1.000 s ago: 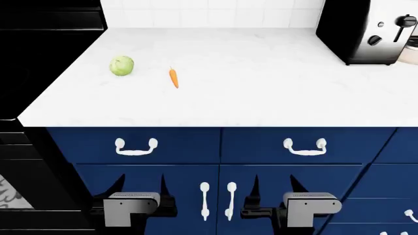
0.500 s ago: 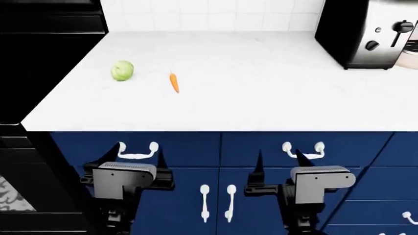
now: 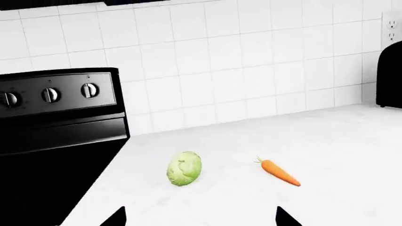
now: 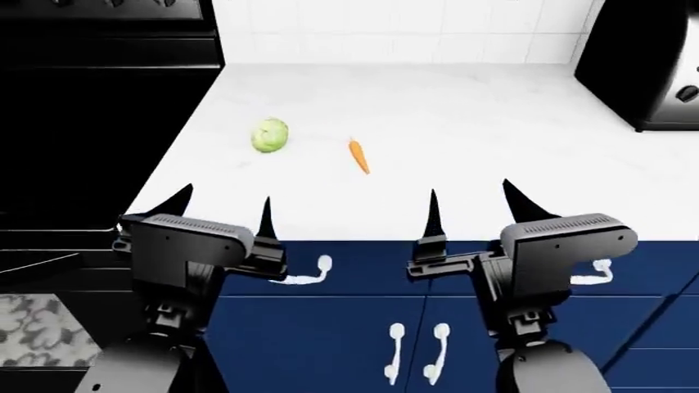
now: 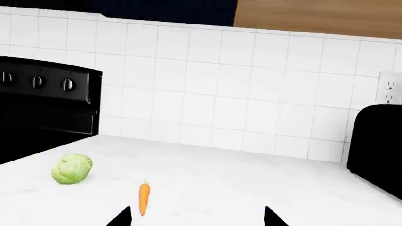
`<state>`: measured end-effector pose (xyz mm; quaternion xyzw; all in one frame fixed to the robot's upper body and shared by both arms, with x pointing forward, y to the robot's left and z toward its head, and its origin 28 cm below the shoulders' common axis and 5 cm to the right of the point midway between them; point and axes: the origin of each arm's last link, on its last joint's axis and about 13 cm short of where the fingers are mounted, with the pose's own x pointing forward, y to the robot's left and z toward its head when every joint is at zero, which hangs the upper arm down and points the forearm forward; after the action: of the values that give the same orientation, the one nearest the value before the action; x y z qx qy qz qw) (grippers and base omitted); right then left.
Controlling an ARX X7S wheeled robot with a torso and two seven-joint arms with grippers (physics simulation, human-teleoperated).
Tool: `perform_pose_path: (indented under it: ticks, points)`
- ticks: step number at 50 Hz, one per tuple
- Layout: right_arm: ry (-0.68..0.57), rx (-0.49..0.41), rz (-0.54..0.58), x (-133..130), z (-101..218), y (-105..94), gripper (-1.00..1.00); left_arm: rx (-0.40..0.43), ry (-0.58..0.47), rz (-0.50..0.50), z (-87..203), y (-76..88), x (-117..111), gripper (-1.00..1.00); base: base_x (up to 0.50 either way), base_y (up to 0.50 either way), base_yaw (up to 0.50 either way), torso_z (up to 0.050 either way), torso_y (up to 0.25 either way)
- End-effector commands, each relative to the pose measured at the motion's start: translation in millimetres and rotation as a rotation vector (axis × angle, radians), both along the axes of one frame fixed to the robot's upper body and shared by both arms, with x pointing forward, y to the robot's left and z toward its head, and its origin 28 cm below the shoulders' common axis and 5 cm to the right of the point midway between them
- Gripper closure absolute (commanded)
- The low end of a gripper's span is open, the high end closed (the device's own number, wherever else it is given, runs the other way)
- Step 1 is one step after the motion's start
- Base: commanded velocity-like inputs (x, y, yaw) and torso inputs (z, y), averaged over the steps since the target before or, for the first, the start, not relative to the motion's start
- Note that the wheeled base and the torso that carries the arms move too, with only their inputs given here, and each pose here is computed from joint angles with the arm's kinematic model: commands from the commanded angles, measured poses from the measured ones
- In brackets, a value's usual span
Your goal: Pick the brussel sprout, carrot from the counter and place them in the cabinet. Then close the cabinet.
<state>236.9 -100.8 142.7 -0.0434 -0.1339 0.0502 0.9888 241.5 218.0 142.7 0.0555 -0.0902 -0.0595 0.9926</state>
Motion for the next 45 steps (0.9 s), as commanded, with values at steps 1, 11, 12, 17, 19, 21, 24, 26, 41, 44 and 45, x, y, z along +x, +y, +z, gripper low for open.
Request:
perform_pose_path:
  ticks: [1,11,12,17,19,21,24,26,41,44,45]
  points:
    - [-0.059,0.003,0.044,1,18,2.3,-1.0,0.025,-0.015,-0.029,15,-2.3,2,-1.0,0.31,0.41,0.0,0.05,0.004]
    - [-0.068,0.001,0.078,0,25,3.9,-1.0,0.041,-0.023,-0.035,22,-2.9,3,-1.0,0.34,0.39,0.0,0.05,0.003]
    - [-0.067,0.001,0.081,0,25,4.2,-1.0,0.041,-0.025,-0.036,23,-2.7,3,-1.0,0.34,0.39,0.0,0.049,0.0]
    - [-0.063,-0.004,0.098,0,26,5.7,-1.0,0.048,-0.03,-0.038,26,-2.7,3,-1.0,0.33,0.39,0.0,0.049,0.0]
    - [-0.063,-0.005,0.105,-1,27,6.1,-1.0,0.058,-0.03,-0.03,27,-2.4,3,-1.0,0.33,0.39,0.0,0.041,0.0]
    - [-0.048,-0.008,0.108,0,27,6.3,-1.0,0.061,-0.028,-0.019,28,-1.6,5,-1.0,0.28,0.21,0.0,0.019,0.0]
    - [-0.042,-0.012,0.105,0,28,6.1,-1.0,0.068,-0.023,-0.008,31,-0.9,6,-1.0,0.0,0.0,0.0,0.003,0.0]
    - [-0.041,-0.01,0.105,0,29,5.8,-1.0,0.072,-0.022,-0.009,33,-1.2,6,-1.0,0.0,0.0,0.0,0.0,0.0]
    - [-0.017,-0.024,0.084,0,38,-1.8,-1.0,0.093,-0.003,-0.047,48,-6.7,8,-1.0,0.21,-0.02,0.0,0.0,0.0]
    - [-0.015,-0.031,0.082,0,40,-2.8,-1.0,0.088,-0.001,-0.051,51,-7.3,9,-1.0,0.35,-0.04,0.0,0.0,0.0]
    - [-0.015,-0.033,0.082,-1,41,-3.1,-1.0,0.088,0.0,-0.052,51,-7.4,9,-1.0,0.36,-0.04,0.0,0.0,0.0]
